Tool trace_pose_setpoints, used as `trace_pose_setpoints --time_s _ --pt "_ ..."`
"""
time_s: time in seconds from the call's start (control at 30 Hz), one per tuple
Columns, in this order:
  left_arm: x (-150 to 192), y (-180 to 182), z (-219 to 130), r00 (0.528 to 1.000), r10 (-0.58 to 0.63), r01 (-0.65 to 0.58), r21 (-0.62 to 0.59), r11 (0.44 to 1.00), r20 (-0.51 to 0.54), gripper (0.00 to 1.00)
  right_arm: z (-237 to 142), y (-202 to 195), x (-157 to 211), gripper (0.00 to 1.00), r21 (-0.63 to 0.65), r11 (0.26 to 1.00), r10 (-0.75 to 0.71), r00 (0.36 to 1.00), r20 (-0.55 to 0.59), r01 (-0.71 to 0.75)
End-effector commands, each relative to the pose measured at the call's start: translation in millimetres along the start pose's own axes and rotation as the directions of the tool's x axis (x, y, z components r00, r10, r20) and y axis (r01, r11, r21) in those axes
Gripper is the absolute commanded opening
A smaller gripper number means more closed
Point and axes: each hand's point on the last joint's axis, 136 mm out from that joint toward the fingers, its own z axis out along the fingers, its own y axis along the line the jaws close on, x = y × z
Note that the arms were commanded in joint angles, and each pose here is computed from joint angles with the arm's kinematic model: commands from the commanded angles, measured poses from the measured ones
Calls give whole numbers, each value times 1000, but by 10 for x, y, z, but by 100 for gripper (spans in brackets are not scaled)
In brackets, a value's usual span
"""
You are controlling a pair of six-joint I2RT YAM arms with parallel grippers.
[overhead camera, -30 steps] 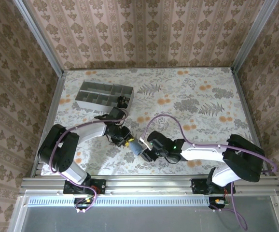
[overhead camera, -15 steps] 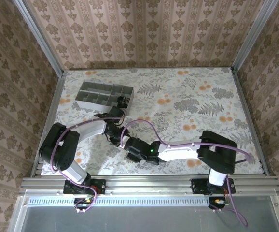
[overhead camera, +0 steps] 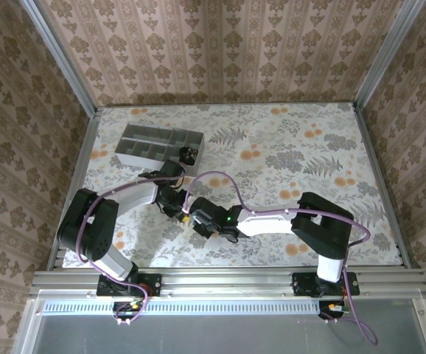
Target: Roll the socks
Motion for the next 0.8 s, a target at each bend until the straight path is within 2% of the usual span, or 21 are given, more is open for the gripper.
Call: trace_pose_setpoints --time_s 0.0,0.13,0.27,0.4,0.53,0.6,0.67,0.7,0.77 --pt "34 -46 -129 1000 -12 12 56 998 -9 46 158 -117 1012 0 -79 976 171 937 -304 -204" --pt "12 -241 -56 999 -24 29 151 988 -35 53 178 -47 1113 0 -210 899 293 885 -361 -383" --pt "47 -254 65 996 -49 61 170 984 -75 54 194 -100 1187 0 -247 820 397 823 -406 -517" --pt "100 -187 162 993 -57 71 138 988 -101 54 198 -110 1200 0 -276 763 447 786 -427 -584" --pt "153 -198 290 988 -64 82 132 988 -138 53 206 -121 1200 0 -274 754 457 776 -435 -597" --pt "202 -144 349 985 -67 83 98 992 -156 48 208 -139 1189 0 -271 754 461 776 -430 -598" --pt "222 -66 386 984 -84 98 78 992 -159 33 196 -163 1158 1 -268 764 456 785 -418 -586" --pt "225 -53 386 984 -90 104 84 991 -156 24 179 -175 1127 7 -267 772 451 793 -409 -577" --pt "193 -75 322 986 -99 114 116 987 -131 2 97 -235 1014 27 -260 807 427 828 -362 -530"
